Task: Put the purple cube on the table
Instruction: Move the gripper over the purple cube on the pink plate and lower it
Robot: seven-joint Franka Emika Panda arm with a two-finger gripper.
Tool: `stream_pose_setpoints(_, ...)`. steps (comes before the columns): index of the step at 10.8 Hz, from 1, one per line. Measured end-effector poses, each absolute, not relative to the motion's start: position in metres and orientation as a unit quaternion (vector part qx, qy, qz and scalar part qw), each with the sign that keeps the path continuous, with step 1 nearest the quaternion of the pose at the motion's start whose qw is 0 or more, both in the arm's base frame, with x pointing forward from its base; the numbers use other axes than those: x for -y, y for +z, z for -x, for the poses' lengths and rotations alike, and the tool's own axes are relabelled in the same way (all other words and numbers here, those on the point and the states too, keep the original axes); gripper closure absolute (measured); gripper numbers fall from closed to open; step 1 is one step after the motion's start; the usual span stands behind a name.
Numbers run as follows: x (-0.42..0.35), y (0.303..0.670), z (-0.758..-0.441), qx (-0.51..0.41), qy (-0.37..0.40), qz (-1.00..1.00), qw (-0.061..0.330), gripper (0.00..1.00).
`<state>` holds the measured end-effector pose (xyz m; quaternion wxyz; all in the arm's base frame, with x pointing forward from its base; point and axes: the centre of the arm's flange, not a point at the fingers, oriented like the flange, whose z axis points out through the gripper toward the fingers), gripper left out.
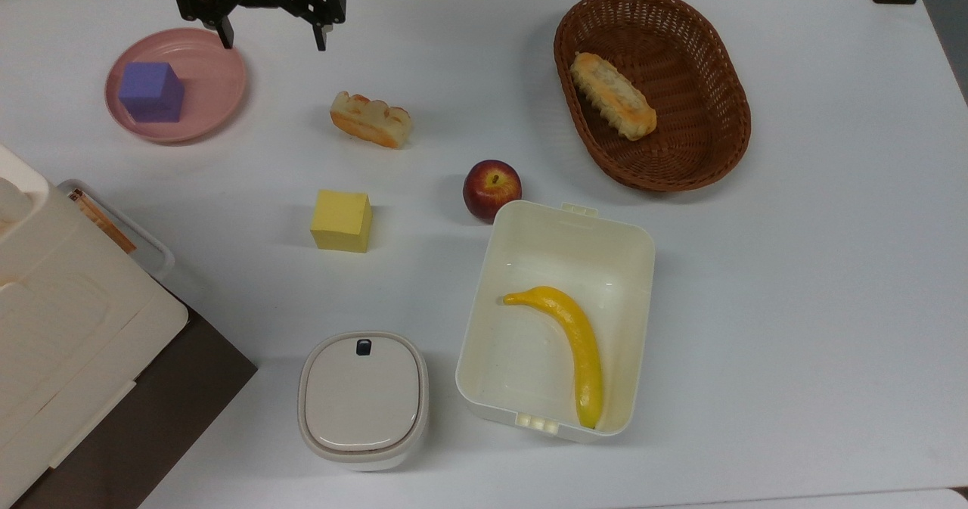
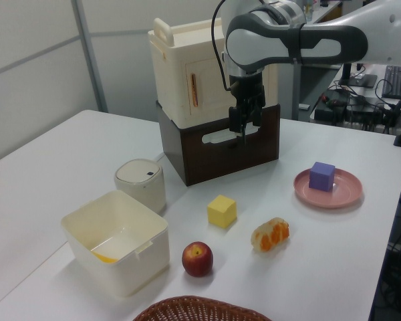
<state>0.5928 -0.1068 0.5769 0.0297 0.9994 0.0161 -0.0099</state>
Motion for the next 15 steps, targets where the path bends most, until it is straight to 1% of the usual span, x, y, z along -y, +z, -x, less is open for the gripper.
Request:
stream_pose_setpoints(9,0.118,0.579,-0.589,-0.006,-0.010,-0.999,0.032,0.00)
stream_pose_setpoints(11,0.141,0.583,-0.581,0.004,-0.013,-0.999,0.032,0.00)
stream_pose_setpoints(15,0.212,0.574,-0.558,-0.022,-0.035,-0.999,0.026,0.00)
